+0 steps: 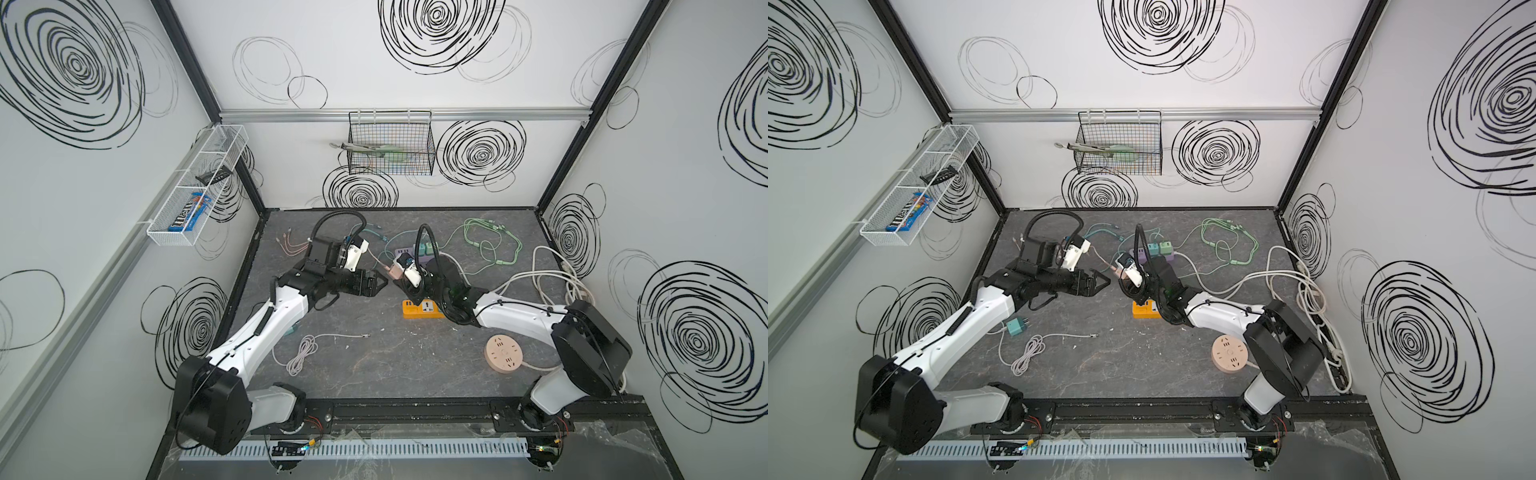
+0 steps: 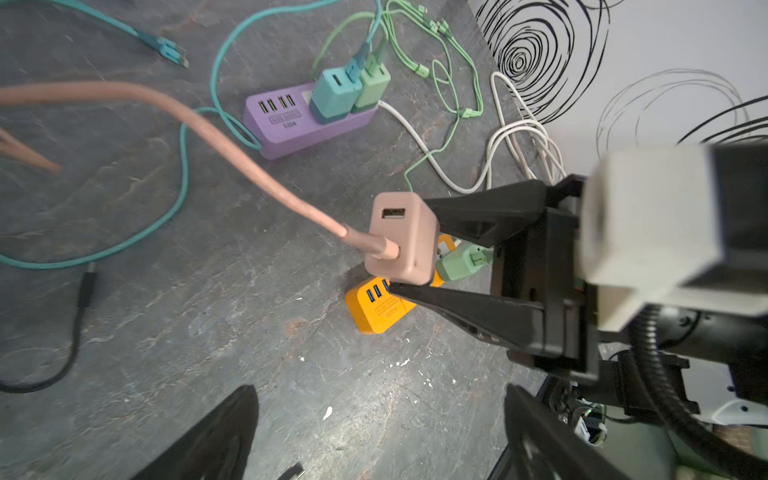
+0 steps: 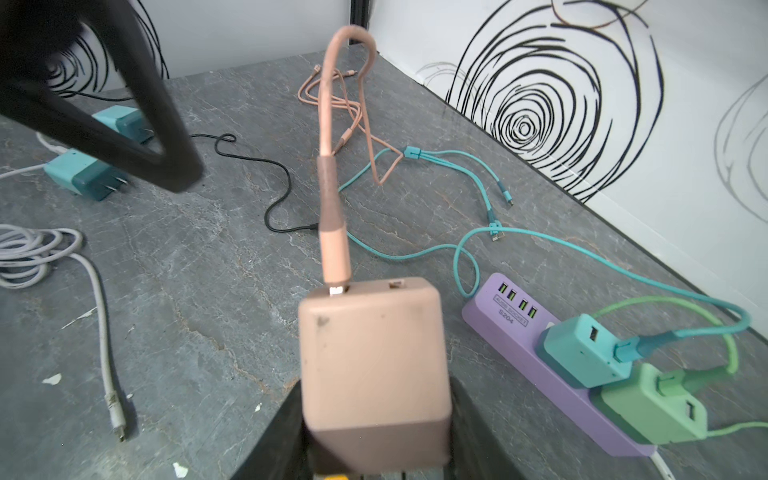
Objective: Insert the plug
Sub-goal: 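Bring the left gripper to the pink charger held by the right gripper, then close the left gripper on the pink charger and open the right gripper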
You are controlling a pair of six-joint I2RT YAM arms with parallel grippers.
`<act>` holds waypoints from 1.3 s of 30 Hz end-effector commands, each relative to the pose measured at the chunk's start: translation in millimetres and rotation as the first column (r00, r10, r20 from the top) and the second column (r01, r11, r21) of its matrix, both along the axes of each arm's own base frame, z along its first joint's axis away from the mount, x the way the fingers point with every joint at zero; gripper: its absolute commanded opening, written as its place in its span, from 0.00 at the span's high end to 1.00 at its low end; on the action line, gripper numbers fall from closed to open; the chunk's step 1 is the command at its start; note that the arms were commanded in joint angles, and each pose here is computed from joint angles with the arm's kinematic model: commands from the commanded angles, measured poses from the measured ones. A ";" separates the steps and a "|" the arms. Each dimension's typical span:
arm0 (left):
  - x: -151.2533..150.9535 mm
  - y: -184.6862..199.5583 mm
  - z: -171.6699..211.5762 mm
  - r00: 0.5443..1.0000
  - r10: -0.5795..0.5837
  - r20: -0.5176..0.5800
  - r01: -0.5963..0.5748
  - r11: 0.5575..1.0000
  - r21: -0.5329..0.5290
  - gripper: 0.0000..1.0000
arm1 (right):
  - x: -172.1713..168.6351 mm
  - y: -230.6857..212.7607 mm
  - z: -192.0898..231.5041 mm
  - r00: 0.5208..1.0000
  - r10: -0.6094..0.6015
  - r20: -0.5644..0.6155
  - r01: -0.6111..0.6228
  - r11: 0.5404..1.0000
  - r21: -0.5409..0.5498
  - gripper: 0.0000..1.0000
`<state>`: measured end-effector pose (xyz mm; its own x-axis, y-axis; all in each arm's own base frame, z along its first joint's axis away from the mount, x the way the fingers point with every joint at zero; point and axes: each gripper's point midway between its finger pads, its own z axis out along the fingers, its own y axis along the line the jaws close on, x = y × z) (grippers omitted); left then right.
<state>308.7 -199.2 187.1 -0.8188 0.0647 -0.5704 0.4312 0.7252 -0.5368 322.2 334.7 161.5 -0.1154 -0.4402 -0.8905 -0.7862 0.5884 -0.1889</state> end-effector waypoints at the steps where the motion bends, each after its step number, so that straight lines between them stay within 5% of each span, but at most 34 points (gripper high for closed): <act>1: 2.7 -16.7 17.7 0.995 -0.090 0.034 0.092 0.994 -0.051 0.11 | -9.9 3.5 30.9 0.978 0.093 0.184 -0.093 0.996 -0.006 0.73; 6: 1.5 -24.5 21.0 0.990 -0.134 0.046 0.136 0.989 -0.064 0.20 | -29.3 5.0 31.1 0.933 0.235 0.273 -0.216 0.971 -0.098 0.73; 11: -1.8 -35.8 25.6 0.983 -0.167 0.069 0.173 0.981 -0.093 0.29 | -40.6 9.8 38.2 0.909 0.292 0.299 -0.281 0.956 -0.081 0.72; 26: -9.8 -47.9 20.3 0.972 -0.226 0.060 0.232 0.965 -0.125 0.66 | -45.2 13.3 47.5 0.898 0.277 0.341 -0.274 0.960 -0.057 0.72; 32: -16.4 -45.5 10.1 0.965 -0.262 0.030 0.263 0.961 -0.085 0.59 | -44.7 13.3 47.7 0.902 0.269 0.338 -0.267 0.962 -0.055 0.72; 39: -16.8 -50.2 14.6 0.958 -0.284 0.040 0.286 0.953 -0.100 0.74 | -48.3 14.8 47.2 0.894 0.289 0.343 -0.284 0.956 -0.066 0.72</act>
